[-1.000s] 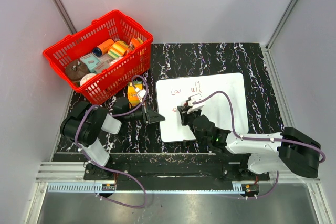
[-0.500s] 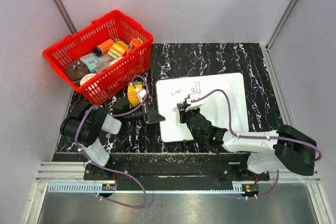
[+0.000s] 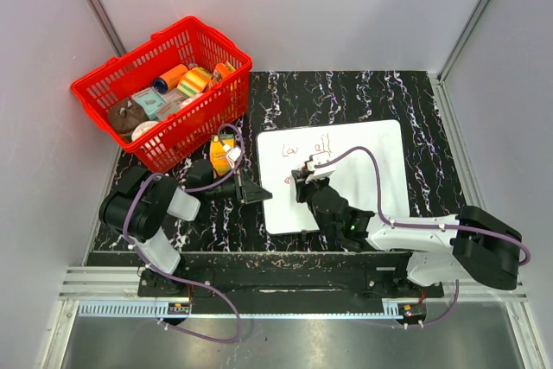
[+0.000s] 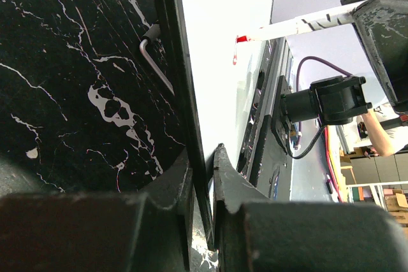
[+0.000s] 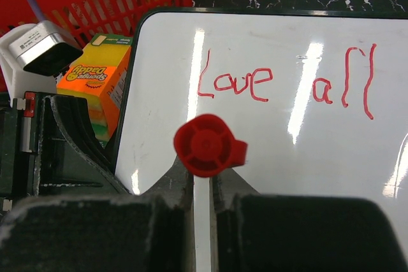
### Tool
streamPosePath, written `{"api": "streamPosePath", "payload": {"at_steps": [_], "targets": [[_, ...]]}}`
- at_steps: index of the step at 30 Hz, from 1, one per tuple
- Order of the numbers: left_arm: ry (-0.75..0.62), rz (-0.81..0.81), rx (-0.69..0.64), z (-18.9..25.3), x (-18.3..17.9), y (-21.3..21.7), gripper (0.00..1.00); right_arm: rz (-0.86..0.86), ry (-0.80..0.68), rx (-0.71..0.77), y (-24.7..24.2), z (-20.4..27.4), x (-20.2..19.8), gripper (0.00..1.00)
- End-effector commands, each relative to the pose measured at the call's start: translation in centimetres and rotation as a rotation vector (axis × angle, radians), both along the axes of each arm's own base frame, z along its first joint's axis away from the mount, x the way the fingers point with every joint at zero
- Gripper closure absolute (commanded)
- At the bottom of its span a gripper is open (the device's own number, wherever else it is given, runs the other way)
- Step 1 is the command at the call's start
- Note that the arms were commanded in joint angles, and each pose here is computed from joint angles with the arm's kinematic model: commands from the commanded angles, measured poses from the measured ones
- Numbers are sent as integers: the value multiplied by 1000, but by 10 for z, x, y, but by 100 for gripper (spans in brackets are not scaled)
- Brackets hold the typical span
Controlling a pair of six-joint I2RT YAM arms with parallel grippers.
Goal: Write a sentence on the whiteboard
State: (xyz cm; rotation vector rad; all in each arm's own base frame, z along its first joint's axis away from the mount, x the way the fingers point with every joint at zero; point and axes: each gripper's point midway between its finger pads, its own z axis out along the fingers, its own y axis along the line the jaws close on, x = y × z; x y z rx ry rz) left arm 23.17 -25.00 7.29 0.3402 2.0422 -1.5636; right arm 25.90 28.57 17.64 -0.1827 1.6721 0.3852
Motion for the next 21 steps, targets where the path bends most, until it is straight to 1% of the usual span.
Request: {"api": "streamPosePath", "payload": {"at_steps": [1,21], "targets": [[-84,44,139,-35,6,8,100,-15,8,-6,-6,0,1,100],[-85,42,141,-35,6,7,100,4,42,-35,-15,-11,-7,100]]}}
